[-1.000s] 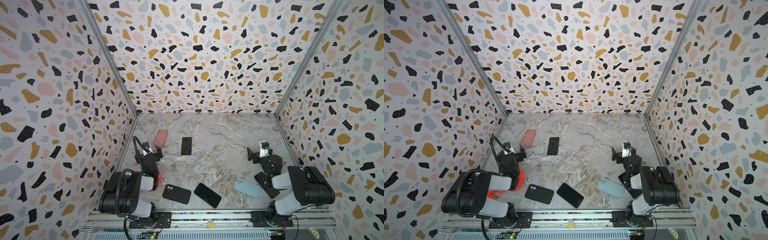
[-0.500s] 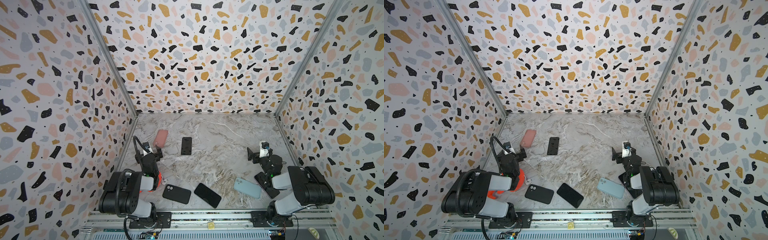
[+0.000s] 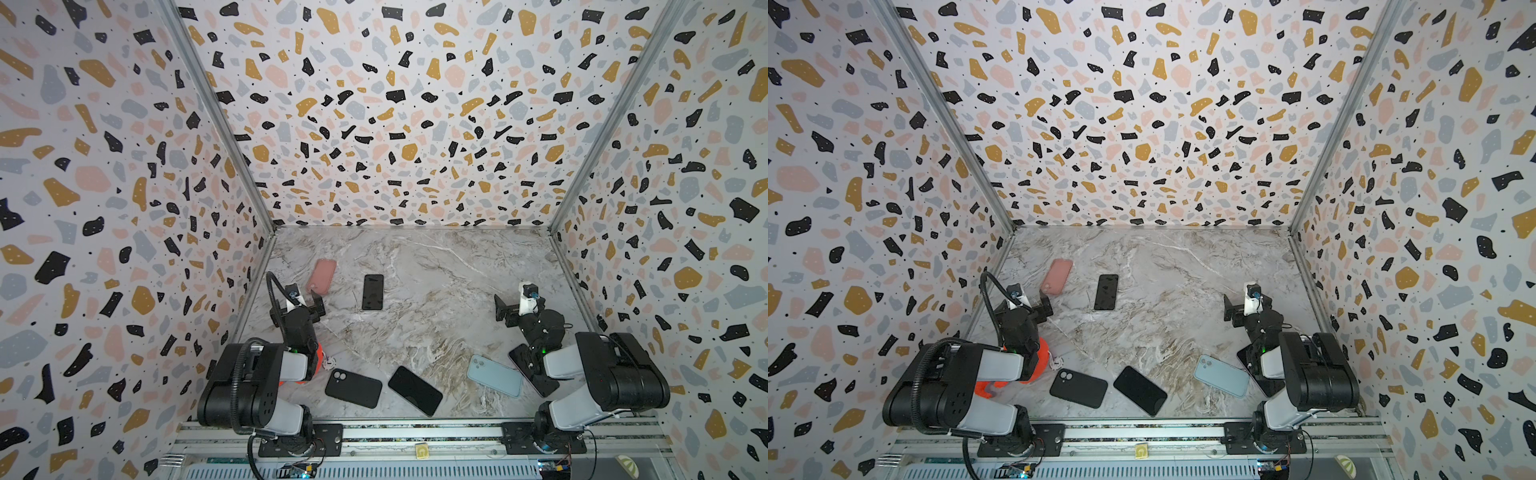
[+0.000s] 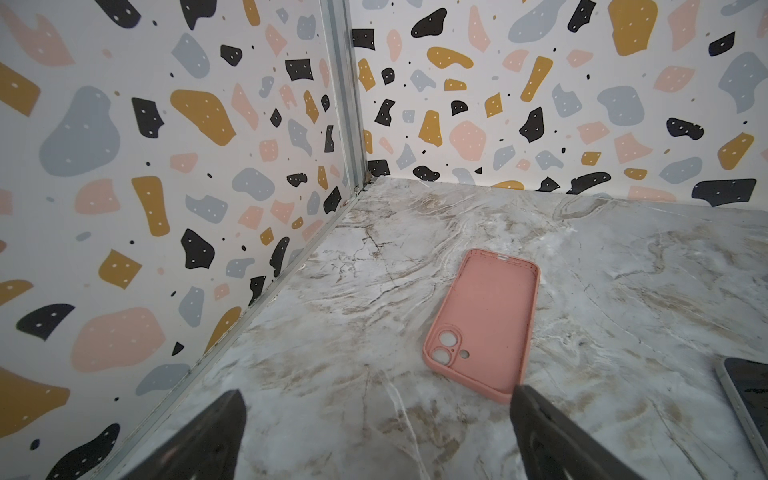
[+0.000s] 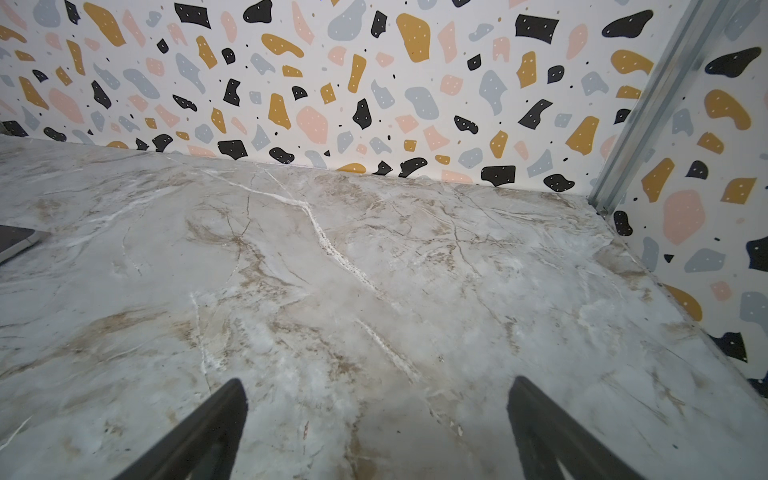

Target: Put the phone into the phone case

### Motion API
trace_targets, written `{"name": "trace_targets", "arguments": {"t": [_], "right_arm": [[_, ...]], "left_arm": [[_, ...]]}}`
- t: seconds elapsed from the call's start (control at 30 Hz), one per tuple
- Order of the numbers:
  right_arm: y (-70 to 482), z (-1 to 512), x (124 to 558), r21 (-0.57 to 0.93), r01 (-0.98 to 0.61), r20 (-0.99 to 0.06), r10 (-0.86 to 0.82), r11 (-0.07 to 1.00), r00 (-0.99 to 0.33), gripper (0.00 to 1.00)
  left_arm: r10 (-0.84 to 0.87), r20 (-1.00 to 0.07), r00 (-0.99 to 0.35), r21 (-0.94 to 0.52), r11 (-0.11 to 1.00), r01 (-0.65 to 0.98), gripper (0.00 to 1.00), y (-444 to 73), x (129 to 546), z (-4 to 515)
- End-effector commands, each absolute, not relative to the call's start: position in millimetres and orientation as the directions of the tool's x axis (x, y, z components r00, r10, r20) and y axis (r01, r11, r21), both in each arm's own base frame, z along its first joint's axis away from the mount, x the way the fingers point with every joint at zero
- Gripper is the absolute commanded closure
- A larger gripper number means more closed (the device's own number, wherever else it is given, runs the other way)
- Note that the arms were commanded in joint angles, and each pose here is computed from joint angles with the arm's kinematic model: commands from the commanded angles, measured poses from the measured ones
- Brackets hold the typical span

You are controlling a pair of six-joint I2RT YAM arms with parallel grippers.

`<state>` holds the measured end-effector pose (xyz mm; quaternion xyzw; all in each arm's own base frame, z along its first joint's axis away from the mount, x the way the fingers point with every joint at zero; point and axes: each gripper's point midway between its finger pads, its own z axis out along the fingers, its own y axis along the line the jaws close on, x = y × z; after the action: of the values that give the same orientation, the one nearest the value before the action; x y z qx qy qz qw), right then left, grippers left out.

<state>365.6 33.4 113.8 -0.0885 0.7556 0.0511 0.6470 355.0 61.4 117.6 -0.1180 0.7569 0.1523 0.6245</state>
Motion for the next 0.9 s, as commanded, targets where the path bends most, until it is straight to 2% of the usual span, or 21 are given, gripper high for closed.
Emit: {"name": "trace_targets", "arguments": {"t": [0.0,0.87], "right_arm": [[35.6,125.2,366.1,-0.045,-0.209,-0.992,-0.068,0.977,-0.106,0.01],[36.4,131.5,362.0,-0.055,-0.208,-0.995,-0.072,0.977,-0.074,0.01]], "left_arm": [[0.007,-0.992,-0.126,0.055,0.921,-0.385,0.0,62.2,356.5,134.3],[0.007,-0.992,-0.128,0.056,0.921,-0.386,0.0,62.1,356.3,134.5]]}}
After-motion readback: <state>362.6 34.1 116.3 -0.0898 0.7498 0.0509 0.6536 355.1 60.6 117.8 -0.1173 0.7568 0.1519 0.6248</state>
